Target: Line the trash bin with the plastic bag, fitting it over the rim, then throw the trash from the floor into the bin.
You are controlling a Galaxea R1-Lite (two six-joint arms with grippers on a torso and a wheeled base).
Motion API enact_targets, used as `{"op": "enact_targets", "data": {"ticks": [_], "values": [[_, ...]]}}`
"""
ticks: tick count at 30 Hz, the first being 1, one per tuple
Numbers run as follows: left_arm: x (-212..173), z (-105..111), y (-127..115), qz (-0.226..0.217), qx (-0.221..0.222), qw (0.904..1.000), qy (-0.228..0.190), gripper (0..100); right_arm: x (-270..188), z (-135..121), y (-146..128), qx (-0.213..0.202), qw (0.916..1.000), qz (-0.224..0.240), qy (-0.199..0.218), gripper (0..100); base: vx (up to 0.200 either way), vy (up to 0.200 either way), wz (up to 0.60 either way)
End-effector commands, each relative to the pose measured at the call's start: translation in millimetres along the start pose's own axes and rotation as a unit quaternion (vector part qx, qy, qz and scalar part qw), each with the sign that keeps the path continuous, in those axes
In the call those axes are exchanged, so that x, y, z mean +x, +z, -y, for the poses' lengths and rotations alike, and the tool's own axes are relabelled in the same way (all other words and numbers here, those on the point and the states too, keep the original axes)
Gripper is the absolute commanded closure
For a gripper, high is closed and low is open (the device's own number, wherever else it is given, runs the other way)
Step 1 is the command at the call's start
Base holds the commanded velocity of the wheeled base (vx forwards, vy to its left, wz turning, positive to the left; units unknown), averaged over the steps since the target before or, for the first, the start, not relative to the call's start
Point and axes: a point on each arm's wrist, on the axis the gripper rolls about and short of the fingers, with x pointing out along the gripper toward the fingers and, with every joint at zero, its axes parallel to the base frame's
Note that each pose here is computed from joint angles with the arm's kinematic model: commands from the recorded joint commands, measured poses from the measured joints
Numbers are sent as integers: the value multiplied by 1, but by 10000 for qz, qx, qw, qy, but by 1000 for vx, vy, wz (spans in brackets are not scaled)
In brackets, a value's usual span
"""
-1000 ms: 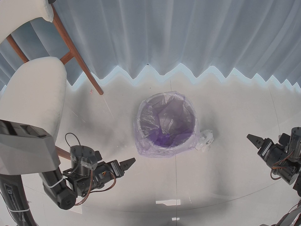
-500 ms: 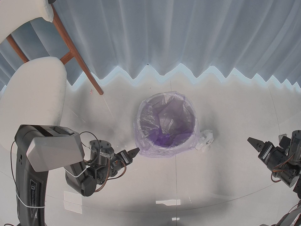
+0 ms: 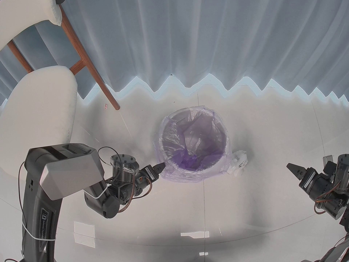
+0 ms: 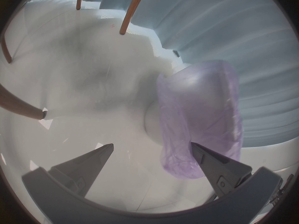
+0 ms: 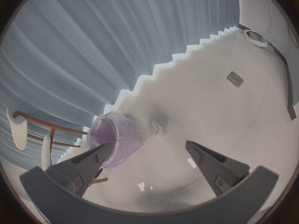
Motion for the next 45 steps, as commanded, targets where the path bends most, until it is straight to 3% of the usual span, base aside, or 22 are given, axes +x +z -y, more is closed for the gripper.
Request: {"op": "enact_targets", "data": {"ticks": [1,14,18,19,24,35,43,45], "values": [[7,-4,-3,-61,-4,9999,91,0,1,1,-1,-5,10000,-24,-21,0,0,0,0],[30,-7,-7,-385,145,9923,1169,0,-2,5,-5,-3,9999,-107,-86,0,0,0,0],[36,-13,-11,-539,564,9853,1519,0,-4,7,-7,4,9999,-106,-86,0,0,0,0],[40,-18,-16,-604,886,9797,1692,0,-6,7,-6,9,9999,-90,-71,0,0,0,0],[51,-17,-16,-607,1045,9777,1717,0,-6,9,-7,-2,9999,-108,-97,0,0,0,0],[58,-11,-9,-1242,1070,9599,2273,0,-12,13,-11,-31,9998,-130,-117,0,0,0,0],[54,-4,-8,-1183,1004,9630,2202,0,-14,15,-12,-11,9998,-141,-127,0,0,0,0],[34,16,2,-873,756,9754,1877,0,-16,17,-14,10,9997,-169,-164,0,0,0,0]]}}
